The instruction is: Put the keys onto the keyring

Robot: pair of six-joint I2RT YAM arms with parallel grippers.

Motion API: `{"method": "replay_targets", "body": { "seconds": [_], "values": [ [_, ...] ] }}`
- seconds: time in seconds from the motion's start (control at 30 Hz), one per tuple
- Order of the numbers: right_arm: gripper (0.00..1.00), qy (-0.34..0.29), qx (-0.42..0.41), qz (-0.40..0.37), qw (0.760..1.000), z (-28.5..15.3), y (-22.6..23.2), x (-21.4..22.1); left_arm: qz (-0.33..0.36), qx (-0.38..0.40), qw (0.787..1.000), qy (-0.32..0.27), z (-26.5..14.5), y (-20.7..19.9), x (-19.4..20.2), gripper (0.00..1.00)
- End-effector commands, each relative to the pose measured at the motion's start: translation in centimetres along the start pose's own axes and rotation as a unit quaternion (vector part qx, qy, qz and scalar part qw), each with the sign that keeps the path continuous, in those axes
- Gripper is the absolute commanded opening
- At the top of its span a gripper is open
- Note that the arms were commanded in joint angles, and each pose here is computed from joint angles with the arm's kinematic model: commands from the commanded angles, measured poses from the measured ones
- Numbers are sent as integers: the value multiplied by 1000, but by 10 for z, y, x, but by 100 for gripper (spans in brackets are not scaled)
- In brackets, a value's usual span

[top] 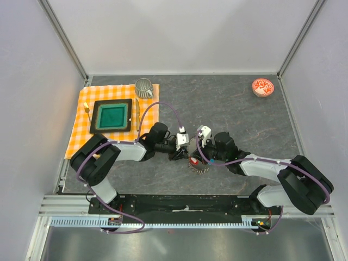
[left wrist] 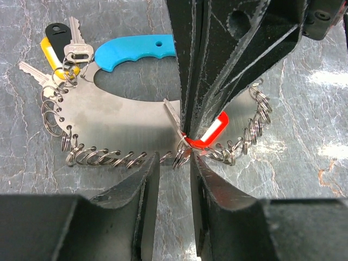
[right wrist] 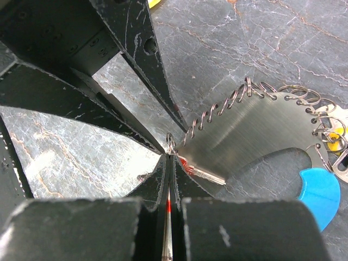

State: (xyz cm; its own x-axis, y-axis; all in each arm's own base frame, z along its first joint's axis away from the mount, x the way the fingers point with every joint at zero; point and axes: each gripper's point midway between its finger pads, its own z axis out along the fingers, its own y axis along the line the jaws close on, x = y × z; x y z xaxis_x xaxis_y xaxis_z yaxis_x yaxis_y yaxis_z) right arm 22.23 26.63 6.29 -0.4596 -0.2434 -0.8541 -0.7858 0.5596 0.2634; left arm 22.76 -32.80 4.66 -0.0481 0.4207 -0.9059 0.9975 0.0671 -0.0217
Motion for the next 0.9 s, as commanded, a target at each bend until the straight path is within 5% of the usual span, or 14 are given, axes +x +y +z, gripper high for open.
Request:
{"method": "replay_targets", "body": {
  "seconds": [0.0, 0.67, 0.87],
  "values": [
    [0, -47, -12, -17, 999, -2, 6, -25, 33, 16, 999, -9, 2, 0, -10, 33],
    [0, -50, -14, -16, 999, -2, 7, -25, 26, 34, 999, -16, 3, -5, -16, 28],
    [0, -49, -10, -15, 999, -2, 5, -25, 27, 36, 999, -17, 2, -5, -17, 13]
  ]
}}
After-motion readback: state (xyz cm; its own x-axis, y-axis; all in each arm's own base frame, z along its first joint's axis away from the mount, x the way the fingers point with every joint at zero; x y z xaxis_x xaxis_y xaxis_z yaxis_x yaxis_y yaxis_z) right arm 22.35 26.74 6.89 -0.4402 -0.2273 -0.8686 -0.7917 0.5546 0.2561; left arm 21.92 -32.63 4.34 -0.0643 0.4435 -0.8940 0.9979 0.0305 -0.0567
